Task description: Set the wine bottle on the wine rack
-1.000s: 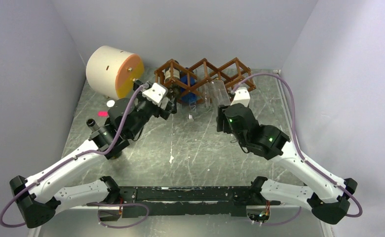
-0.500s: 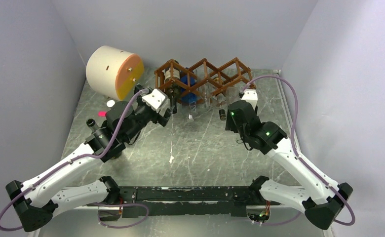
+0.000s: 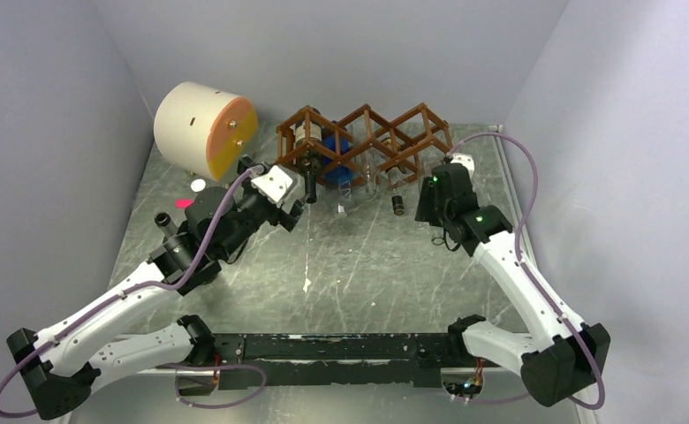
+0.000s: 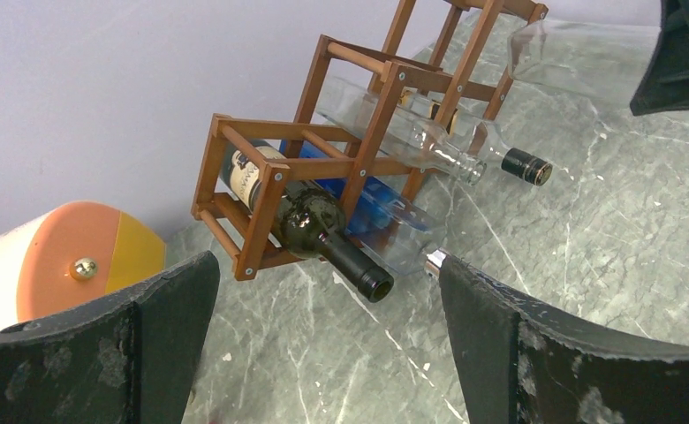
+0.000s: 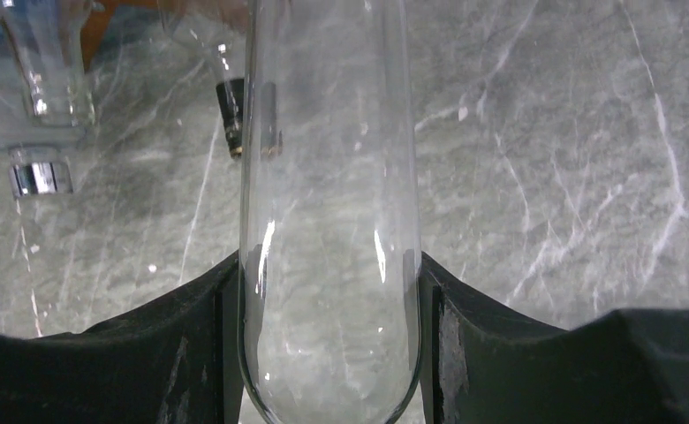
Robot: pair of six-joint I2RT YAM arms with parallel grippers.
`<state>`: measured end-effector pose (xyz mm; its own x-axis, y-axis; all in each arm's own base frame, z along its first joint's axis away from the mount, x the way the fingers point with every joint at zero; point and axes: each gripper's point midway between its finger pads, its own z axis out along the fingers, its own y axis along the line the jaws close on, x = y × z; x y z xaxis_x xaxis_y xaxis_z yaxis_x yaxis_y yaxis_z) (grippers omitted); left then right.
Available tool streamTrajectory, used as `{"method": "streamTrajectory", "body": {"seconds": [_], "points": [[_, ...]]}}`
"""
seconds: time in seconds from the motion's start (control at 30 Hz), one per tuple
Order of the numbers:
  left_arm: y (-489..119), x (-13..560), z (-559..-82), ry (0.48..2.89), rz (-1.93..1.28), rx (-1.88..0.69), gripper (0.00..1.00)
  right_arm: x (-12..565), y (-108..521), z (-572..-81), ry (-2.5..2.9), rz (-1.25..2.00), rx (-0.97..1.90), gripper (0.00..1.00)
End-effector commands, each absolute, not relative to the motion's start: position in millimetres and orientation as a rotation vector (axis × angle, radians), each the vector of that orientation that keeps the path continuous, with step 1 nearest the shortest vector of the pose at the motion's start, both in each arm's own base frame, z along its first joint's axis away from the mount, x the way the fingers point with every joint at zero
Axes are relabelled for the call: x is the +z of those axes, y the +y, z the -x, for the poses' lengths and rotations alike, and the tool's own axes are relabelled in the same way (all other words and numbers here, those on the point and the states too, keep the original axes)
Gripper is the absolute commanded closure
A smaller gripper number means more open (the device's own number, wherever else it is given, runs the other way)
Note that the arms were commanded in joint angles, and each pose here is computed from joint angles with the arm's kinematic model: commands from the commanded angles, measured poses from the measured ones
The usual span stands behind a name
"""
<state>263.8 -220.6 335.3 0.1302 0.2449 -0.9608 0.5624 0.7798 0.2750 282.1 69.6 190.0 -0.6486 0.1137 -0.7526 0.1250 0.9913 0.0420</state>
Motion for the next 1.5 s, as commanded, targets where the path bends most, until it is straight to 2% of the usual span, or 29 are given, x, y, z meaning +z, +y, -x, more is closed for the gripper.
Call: {"method": "streamTrajectory", "body": {"seconds": [0.0,0.83,1.47], "points": [[-220.5,339.0,-260.0,1.427,-0.706,-0.278,0.02,204.3,76.7,-314.5,2.167,-0.13,0.09,1.0],[-223.4,338.5,-255.3,1.407,-0.714,-0.312,0.02,194.2,83.3,-398.1,1.948,-0.069,0.255,1.0],[-230.5,333.9,-254.0,1.415,-0.736,-0.341,0.02,191.6,73.0,-448.6,1.902,-0.005,0.187,1.0]]}}
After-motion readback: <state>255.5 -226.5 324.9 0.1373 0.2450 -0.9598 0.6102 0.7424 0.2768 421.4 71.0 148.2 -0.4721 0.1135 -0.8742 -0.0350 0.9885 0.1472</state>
